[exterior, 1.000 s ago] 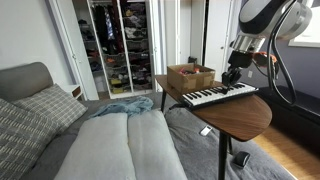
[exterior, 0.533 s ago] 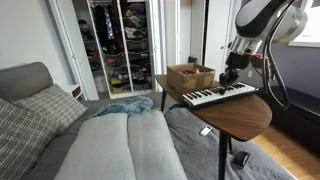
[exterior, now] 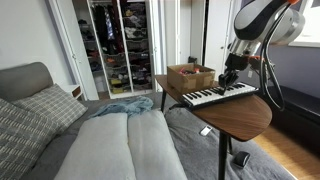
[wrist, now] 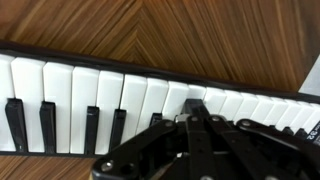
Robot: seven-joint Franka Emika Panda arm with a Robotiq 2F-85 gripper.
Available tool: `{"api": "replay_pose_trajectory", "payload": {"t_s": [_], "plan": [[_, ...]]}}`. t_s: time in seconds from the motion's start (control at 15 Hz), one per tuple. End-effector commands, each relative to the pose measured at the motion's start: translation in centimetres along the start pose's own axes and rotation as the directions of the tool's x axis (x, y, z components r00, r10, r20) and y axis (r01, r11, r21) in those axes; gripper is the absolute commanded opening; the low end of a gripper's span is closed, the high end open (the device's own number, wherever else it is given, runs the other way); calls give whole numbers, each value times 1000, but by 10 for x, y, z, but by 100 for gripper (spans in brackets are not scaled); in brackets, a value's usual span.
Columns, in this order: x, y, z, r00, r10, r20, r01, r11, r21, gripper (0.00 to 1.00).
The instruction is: Press a key on the keyboard
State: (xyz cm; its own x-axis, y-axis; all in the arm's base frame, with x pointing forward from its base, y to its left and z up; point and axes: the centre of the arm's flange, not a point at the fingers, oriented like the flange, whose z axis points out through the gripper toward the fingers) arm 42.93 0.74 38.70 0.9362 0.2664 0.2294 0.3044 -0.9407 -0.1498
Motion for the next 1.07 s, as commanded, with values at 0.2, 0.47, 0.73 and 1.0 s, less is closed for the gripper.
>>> {"api": "replay_pose_trajectory", "payload": {"t_s": [0.2, 0.47, 0.73, 1.0], "plan": [[-3, -1, 7, 999, 33, 2, -33, 999, -9, 0], [-3, -1, 8, 999, 32, 7, -32, 999, -8, 0], [-1, -2, -6, 999, 27, -21, -27, 1000, -13, 0], [0, -4, -26, 998, 12, -54, -13, 1000, -24, 0]]}}
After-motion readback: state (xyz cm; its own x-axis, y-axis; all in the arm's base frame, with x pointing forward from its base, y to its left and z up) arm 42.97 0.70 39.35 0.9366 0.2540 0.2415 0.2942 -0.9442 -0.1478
